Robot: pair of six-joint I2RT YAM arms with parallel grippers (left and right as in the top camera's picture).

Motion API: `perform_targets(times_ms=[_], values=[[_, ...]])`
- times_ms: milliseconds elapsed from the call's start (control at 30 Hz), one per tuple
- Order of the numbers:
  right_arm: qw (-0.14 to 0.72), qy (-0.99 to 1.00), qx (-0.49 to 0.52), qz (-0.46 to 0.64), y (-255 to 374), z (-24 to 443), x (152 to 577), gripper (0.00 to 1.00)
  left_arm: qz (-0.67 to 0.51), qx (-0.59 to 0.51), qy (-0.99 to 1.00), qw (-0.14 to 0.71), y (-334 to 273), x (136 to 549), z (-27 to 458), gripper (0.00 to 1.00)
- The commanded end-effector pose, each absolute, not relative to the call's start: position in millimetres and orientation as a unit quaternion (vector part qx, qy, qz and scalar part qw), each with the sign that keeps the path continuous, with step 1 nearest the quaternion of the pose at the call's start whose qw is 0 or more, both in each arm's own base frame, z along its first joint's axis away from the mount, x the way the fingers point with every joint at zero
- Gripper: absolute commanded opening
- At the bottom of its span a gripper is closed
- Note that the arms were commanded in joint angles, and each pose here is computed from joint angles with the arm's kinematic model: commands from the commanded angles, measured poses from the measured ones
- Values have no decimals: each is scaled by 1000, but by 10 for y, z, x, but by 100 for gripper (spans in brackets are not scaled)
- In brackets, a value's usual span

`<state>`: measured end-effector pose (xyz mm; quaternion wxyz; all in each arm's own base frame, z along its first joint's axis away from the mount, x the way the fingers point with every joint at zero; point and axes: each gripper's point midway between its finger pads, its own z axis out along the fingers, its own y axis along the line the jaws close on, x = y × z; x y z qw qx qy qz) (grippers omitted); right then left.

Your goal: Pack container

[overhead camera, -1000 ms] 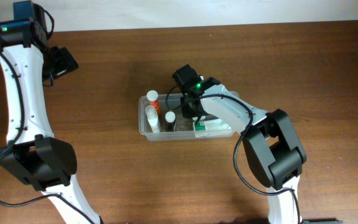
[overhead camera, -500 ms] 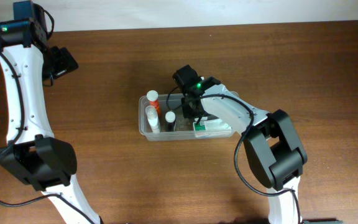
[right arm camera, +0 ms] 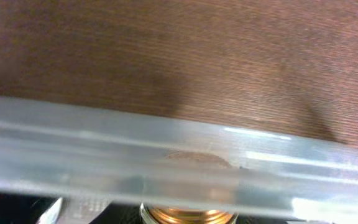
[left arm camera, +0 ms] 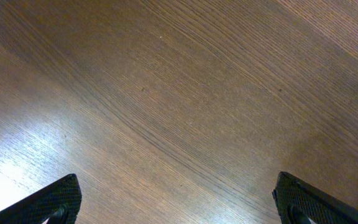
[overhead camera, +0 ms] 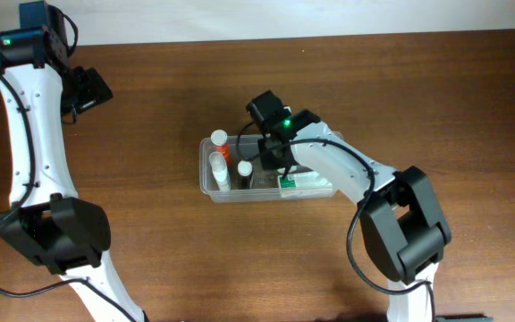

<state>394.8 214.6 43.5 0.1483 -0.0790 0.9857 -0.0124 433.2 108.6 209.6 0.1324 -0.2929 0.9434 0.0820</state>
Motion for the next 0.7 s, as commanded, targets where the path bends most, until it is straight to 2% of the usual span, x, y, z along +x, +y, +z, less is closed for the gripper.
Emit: perform_targets(times_ms=[0,367,667], values=[[173,980,-96,-6,2221,642,3933,14,87,-292,942,138,1117,4343,2127,99],[186,977,-101,-3,2214,790,3933,5,87,-292,942,138,1117,4343,2127,100],[268,952,-147,5,2355,1447,3897,4,87,-292,942,138,1117,4343,2127,99]])
